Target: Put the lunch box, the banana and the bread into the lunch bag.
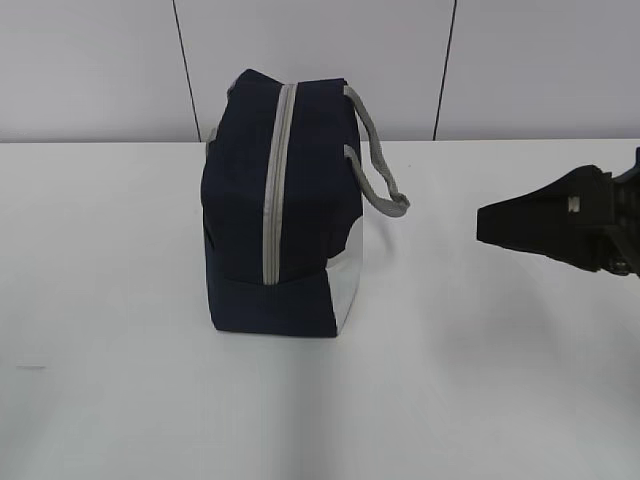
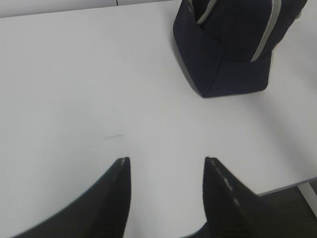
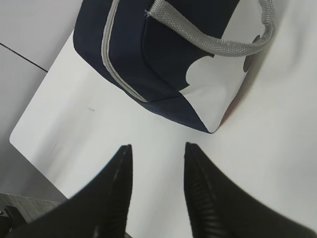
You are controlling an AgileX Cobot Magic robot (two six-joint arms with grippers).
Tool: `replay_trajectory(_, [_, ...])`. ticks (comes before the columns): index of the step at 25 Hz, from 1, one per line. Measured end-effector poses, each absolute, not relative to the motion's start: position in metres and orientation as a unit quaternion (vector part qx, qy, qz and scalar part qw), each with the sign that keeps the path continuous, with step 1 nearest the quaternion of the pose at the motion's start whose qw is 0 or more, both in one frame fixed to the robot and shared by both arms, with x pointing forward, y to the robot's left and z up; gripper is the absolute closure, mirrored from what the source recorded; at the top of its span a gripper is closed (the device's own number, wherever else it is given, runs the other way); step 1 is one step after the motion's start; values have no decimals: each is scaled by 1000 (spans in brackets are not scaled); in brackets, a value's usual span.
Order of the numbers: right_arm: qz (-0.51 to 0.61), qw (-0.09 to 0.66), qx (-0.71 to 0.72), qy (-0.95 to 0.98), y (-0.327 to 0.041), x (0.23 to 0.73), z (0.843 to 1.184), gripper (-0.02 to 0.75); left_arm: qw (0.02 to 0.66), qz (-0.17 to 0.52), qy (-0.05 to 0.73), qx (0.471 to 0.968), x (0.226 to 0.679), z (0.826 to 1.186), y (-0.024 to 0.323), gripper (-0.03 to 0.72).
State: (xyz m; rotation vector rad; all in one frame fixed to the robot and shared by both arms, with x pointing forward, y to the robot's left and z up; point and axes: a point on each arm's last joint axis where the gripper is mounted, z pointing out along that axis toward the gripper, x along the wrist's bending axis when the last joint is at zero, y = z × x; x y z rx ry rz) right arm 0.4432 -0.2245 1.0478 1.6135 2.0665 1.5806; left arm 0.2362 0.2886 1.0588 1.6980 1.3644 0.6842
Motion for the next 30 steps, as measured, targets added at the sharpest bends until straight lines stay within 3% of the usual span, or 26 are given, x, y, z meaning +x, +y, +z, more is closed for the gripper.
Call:
replay_trajectory(4, [516,37,525,675,-224,443,1048,451,412,277,550,672,236,1057,290,330])
replay_trajectory(9, [517,31,522,678,-223,442,1048,451,409,280,554,669,236,1057,291,128])
replay_trajectory(11, [517,30,522,678,-223,442,1048,451,409,280,555,668,236,1057,291,98])
replay_trajectory(22, [517,35,523,677,-224,442,1048,454,410,280,555,667,236,1057,292,186])
replay_trajectory(30, [505,116,566,641,-237,454,1048,454,405,317,587,626,231,1057,291,189])
